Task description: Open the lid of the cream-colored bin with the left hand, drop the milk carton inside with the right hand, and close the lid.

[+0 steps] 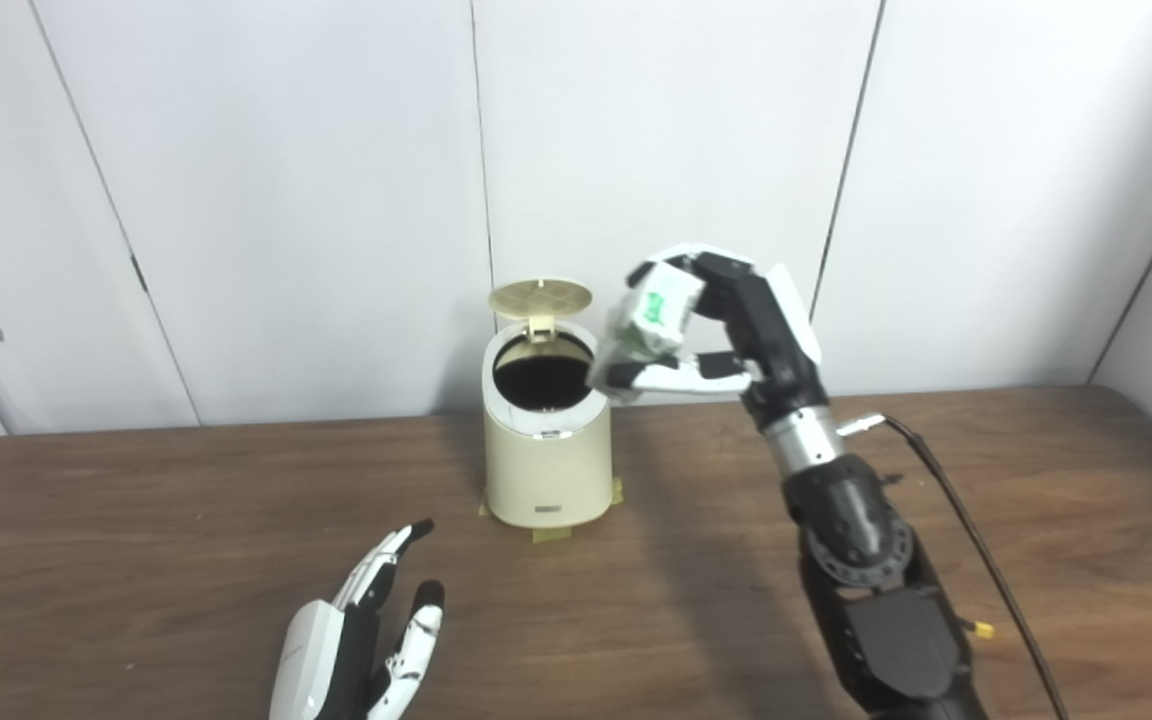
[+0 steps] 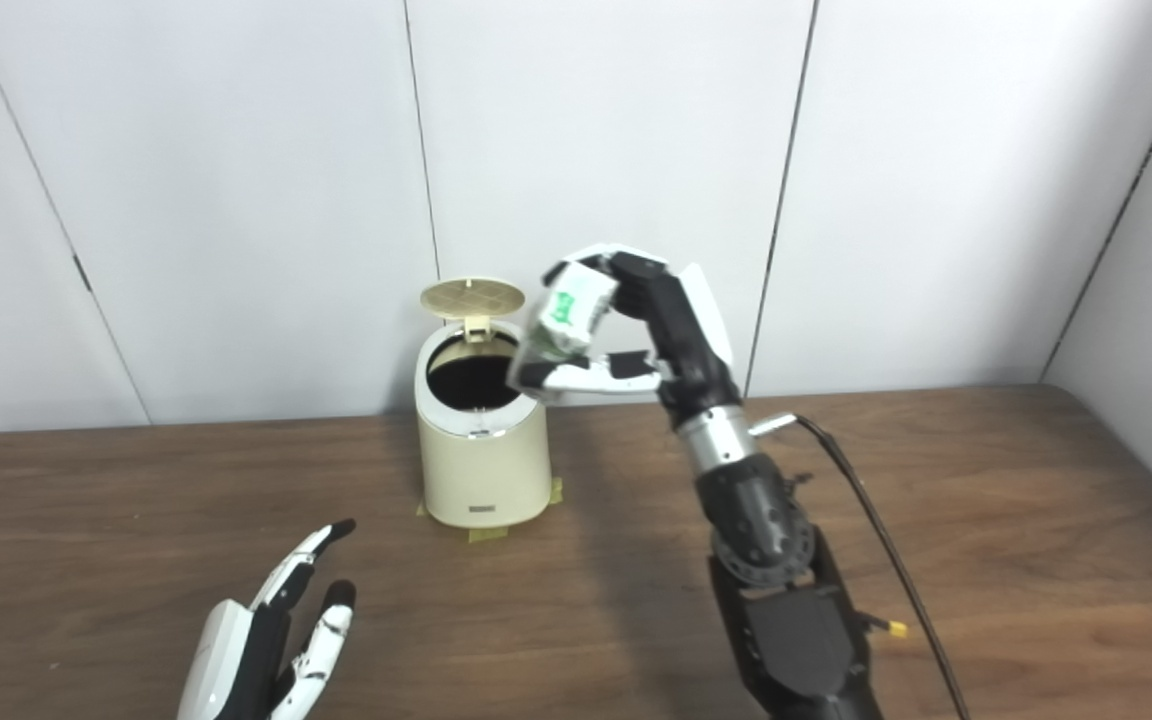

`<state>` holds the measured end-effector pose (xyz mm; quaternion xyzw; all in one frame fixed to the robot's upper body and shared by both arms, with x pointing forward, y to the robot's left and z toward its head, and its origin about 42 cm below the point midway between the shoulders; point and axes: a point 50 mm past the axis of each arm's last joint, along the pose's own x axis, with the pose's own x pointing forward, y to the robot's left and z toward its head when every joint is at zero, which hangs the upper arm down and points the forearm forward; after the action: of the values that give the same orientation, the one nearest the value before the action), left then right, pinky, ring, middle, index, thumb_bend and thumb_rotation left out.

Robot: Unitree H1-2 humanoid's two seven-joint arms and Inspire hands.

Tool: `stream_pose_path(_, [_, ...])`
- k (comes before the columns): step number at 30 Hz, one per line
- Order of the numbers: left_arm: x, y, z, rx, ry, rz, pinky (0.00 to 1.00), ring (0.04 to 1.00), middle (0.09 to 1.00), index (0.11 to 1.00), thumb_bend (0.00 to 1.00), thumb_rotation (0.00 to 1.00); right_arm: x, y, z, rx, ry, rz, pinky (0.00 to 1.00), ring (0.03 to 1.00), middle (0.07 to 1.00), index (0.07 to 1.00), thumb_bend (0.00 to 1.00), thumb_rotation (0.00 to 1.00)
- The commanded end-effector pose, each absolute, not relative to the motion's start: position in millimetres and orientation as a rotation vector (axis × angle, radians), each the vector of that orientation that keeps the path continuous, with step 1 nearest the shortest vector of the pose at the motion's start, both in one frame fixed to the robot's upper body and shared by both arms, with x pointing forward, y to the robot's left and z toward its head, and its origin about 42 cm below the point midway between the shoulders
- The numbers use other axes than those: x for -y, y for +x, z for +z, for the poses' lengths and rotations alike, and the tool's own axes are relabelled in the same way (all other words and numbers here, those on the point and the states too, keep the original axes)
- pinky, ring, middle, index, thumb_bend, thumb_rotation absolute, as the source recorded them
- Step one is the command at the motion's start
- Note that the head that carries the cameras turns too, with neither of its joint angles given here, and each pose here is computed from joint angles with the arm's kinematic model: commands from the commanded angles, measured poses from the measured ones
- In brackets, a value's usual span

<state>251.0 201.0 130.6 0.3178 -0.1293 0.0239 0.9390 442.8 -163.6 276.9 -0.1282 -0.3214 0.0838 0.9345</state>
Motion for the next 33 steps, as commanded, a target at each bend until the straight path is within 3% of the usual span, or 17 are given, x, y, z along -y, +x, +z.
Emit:
stream_pose_path(1, [-207, 234, 111, 0.218, 0.676, 0.047, 0.86, 0.905, 0.905, 0.885, 0.31, 1.0, 153, 448, 314, 0.841, -0.27, 0.16, 0.36, 0.391, 0.457, 0.51, 0.52, 0.0])
stream_pose_path(10, [-202, 232, 113, 0.229, 0.674, 0.048, 0.86, 0.908, 0.907, 0.883, 0.35, 0.99, 118, 458, 312, 0.95, -0.365, 0.134, 0.35, 0.402, 0.471, 0.52, 0.51, 0.0])
stream_pose_path(19, [-200, 227, 115, 0.239, 0.692, 0.061, 0.84, 0.898, 0.899, 0.879, 0.36, 1.0, 95, 473, 308, 1.063, -0.524, 0.062, 0.39, 0.437, 0.489, 0.504, 0.51, 0.0])
stream_pose_path(33, [-195, 221, 119, 0.242, 0.714, 0.054, 0.84, 0.898, 0.898, 0.885, 0.35, 1.0, 76, 486, 309, 1.234, -0.679, 0.04, 0.37, 0.425, 0.485, 0.518, 0.51, 0.0])
